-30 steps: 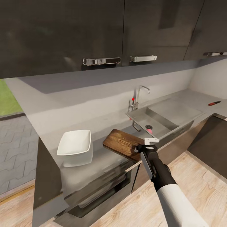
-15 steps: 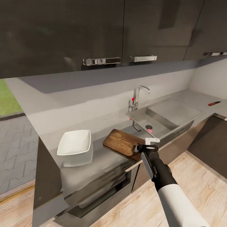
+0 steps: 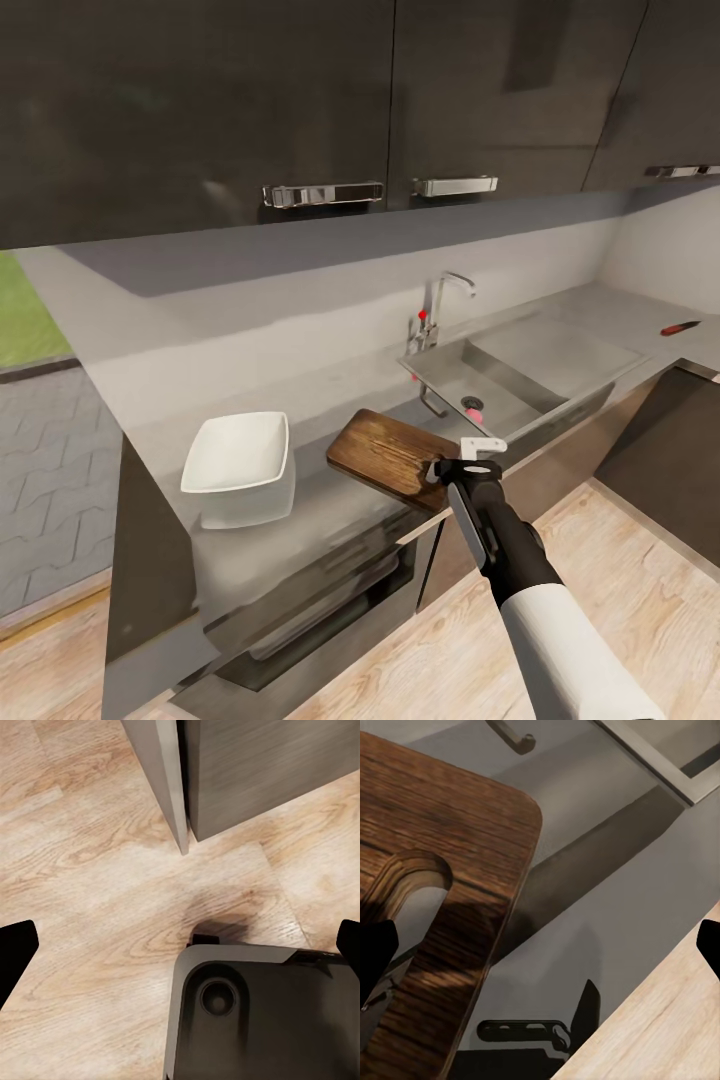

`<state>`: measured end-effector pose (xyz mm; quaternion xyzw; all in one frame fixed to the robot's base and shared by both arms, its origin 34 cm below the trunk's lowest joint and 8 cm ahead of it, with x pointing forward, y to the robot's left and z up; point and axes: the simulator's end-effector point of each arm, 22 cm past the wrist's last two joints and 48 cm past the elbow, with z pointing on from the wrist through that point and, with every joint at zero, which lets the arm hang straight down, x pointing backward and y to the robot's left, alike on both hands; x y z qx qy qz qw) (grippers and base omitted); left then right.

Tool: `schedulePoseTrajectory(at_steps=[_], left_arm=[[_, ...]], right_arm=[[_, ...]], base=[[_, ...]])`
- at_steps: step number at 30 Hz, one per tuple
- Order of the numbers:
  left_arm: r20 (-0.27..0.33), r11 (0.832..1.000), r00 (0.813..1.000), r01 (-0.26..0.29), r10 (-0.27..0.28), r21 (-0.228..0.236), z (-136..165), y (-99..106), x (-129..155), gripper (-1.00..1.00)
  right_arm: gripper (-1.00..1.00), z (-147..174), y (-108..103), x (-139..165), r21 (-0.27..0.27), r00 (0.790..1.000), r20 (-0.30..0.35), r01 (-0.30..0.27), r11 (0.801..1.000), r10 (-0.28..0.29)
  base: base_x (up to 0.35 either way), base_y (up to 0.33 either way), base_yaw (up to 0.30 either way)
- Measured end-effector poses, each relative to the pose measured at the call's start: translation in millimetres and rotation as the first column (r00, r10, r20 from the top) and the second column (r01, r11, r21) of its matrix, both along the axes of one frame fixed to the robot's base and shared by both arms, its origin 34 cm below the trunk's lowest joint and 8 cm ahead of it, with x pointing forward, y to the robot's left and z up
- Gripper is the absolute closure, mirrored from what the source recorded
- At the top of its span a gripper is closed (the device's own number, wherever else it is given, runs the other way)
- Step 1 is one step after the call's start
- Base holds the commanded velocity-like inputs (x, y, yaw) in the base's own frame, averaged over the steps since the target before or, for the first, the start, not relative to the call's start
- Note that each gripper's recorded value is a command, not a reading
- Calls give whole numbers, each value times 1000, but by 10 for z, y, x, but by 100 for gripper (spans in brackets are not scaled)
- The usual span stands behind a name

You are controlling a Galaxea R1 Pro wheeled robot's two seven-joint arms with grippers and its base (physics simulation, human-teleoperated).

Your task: In the kitchen, take the Vidalia onion out of the sink, dice it on the chopping board with the paring knife, put the diced onion into the bowl on the countertop, then place both the paring knife and the chopping board into the sink.

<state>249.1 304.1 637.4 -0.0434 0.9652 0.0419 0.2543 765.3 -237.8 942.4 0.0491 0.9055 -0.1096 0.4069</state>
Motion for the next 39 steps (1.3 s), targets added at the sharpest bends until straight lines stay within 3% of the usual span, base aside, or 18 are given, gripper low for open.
schedulePoseTrajectory(at_steps=[7, 19, 37, 39], left_arm=[[0, 1000, 1000, 0, 0, 0, 0, 0, 0, -100], [1, 1000, 1000, 0, 0, 0, 2, 0, 0, -100], [1, 1000, 1000, 0, 0, 0, 2, 1, 0, -100], [0, 1000, 1000, 0, 0, 1, 0, 1, 1, -100]], right_arm=[[-100, -145, 16, -60, -1, 999, -35, -2, 1000, 2], [-100, -156, 19, -33, 1, 1000, -6, 1, 1000, -1], [-100, -151, 37, -34, -11, 1000, -7, -4, 1000, 4], [-100, -244, 80, -67, 8, 1000, -26, -6, 1000, 6]], base=[[0, 0, 0], [0, 0, 0], [0, 0, 0], [0, 0, 0]])
